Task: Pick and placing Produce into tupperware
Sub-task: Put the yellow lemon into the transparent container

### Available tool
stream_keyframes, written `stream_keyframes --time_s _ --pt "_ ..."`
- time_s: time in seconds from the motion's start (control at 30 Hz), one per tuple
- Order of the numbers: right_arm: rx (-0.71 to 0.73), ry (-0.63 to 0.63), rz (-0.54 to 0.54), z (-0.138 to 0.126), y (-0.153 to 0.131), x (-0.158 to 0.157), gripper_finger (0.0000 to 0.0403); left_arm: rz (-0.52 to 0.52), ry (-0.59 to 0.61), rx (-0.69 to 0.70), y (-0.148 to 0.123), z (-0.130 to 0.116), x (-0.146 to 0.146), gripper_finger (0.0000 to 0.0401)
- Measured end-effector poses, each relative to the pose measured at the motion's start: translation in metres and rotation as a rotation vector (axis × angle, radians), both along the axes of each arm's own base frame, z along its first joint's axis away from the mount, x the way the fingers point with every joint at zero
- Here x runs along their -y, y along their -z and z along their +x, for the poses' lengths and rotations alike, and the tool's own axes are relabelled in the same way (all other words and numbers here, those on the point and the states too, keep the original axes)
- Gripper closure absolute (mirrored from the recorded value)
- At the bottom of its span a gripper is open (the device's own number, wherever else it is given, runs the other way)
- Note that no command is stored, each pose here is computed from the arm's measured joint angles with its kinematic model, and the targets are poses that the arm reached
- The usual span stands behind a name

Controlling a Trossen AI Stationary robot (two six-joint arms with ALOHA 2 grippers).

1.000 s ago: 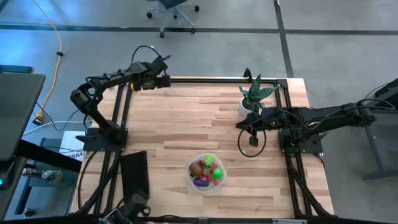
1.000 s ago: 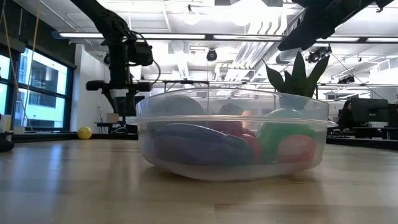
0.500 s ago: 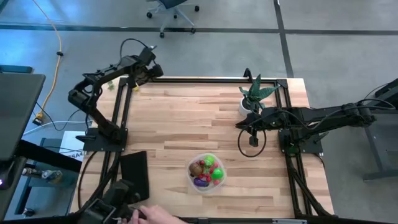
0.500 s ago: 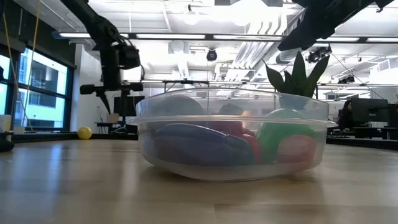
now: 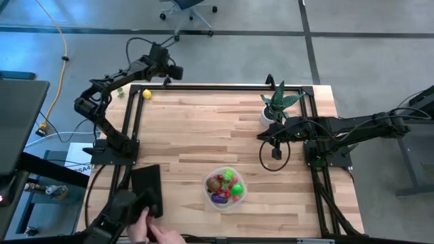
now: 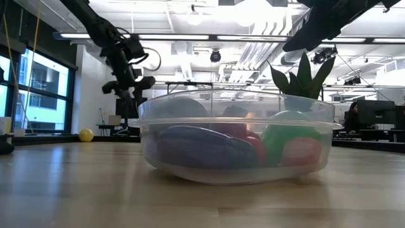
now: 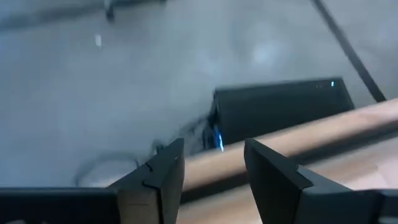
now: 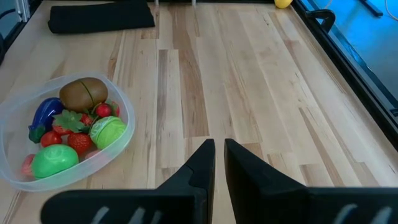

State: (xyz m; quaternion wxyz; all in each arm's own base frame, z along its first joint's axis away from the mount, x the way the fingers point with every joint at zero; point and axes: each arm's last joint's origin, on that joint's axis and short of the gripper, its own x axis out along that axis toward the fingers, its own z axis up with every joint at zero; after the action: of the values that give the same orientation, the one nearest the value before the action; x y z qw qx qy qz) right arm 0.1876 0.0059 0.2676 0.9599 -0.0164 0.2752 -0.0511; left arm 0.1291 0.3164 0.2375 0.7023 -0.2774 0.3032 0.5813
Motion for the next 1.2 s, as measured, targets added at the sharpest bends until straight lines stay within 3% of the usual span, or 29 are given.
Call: stream_keyframes --time_s 0.2,0.43,0.53,0.83,1.07,1.2 --pt "0.0 0.0 0.0 0.0 0.0 0.0 0.0377 0.163 0.087 0.028 -0.011 0.006 -0.01 0.0245" --pt "0.0 0.0 0.0 0.0 0.0 0.0 0.0377 0.15 0.12 0.045 -0.011 0.007 -0.009 0.0245" --pt "0.0 0.0 0.0 0.0 0.0 0.0 0.0377 0.096 0.109 0.038 -0.007 0.005 -0.006 0.0245" --pt "0.0 0.0 0.0 0.0 0.0 0.0 0.0377 0.0 -0.049 -0.069 0.002 -0.011 -0.002 0.025" --pt "0.0 0.0 0.0 0.0 0.0 0.0 0.0377 0.087 -0.071 -0.109 -0.008 -0.016 -0.01 0.0305" --pt "0.0 0.0 0.0 0.0 0.0 0.0 0.0377 0.126 0.016 -0.198 -0.018 -0.015 -0.014 0.0362"
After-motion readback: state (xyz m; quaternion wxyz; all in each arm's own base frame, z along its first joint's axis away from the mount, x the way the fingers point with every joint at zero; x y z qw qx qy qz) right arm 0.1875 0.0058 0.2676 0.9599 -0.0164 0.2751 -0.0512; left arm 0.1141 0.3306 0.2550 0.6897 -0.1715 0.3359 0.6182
